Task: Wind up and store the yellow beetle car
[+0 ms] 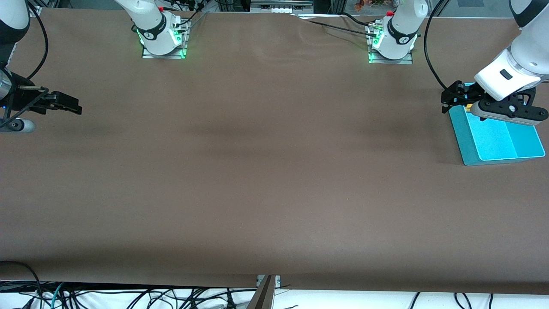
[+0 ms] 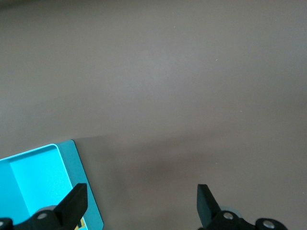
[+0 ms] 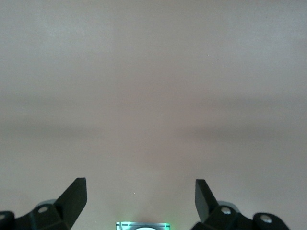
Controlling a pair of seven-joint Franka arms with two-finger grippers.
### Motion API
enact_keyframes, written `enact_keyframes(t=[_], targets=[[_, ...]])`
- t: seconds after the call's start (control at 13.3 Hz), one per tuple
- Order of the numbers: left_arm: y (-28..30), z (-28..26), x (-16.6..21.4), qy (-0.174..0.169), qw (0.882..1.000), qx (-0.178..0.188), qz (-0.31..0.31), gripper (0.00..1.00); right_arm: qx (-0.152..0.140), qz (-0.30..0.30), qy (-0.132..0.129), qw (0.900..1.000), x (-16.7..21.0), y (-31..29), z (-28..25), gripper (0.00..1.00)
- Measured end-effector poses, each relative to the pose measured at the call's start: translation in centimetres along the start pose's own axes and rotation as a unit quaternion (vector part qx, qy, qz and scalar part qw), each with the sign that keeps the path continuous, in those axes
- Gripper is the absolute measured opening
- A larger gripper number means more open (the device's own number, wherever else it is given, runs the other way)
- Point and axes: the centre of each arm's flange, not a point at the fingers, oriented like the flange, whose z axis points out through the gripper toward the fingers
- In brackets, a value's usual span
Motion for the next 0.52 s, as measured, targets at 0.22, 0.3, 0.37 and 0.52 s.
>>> enact_keyframes(t=[0.22, 0.3, 0.37, 0.52], targets=[[-2.0, 0.4, -0.2, -0.004, 1.000, -0.002, -0.019, 1.00, 0.000, 0.000, 0.000, 1.000, 0.0, 0.0, 0.0, 1.00], [-2.6, 0.7, -0.2, -0.008, 1.000, -0.003, -0.025, 1.00, 0.000, 0.000, 0.000, 1.000, 0.0, 0.0, 0.0, 1.00], [-3.0, 1.1, -0.2, -0.011, 0.999, -0.004, -0.030, 1.00, 0.000, 0.000, 0.000, 1.000, 0.0, 0.0, 0.0, 1.00], [-3.0, 1.3, -0.1, -0.014, 0.999, -0.004, -0.040, 1.00, 0.000, 0.000, 0.000, 1.000, 0.0, 0.0, 0.0, 1.00]])
